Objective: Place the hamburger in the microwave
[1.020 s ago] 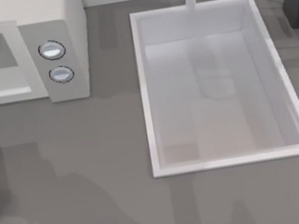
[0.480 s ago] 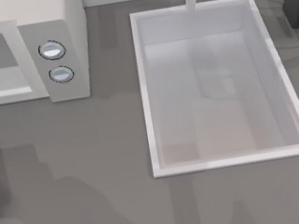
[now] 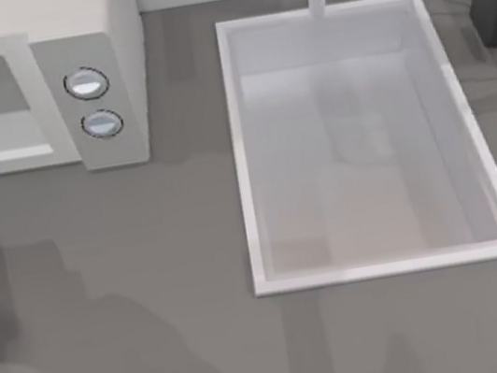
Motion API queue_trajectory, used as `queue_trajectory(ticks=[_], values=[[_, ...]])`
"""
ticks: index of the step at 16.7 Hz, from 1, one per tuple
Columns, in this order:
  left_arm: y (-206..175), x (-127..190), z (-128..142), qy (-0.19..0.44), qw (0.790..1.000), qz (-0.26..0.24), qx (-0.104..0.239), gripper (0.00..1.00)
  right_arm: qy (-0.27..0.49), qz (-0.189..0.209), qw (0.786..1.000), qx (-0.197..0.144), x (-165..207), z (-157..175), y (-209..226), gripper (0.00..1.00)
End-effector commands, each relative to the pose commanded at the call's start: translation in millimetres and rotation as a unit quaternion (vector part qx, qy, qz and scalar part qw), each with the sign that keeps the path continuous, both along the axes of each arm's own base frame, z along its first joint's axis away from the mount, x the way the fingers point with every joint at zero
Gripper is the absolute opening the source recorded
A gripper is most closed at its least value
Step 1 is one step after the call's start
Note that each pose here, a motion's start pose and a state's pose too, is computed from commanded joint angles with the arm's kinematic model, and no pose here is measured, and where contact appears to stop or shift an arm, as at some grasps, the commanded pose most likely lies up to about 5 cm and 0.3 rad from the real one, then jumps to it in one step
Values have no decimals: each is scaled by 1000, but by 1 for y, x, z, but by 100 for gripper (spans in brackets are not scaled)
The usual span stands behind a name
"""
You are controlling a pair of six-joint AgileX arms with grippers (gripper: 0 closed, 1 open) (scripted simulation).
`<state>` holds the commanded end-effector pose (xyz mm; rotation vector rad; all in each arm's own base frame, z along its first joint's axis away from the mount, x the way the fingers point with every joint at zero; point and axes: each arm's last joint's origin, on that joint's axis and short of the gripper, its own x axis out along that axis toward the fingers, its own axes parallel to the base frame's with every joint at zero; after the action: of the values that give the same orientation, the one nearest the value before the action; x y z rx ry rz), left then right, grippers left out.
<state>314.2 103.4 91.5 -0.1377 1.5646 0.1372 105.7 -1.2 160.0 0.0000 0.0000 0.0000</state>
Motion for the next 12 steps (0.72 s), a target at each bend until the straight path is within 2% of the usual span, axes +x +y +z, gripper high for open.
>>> queue_trajectory(ticks=[4,12], values=[[0,0,0,0,1000,0,0,2,0,0,1000,0,0,0,0,100],[0,0,0,0,1000,0,0,0,0,0,1000,0,0,0,0,100]])
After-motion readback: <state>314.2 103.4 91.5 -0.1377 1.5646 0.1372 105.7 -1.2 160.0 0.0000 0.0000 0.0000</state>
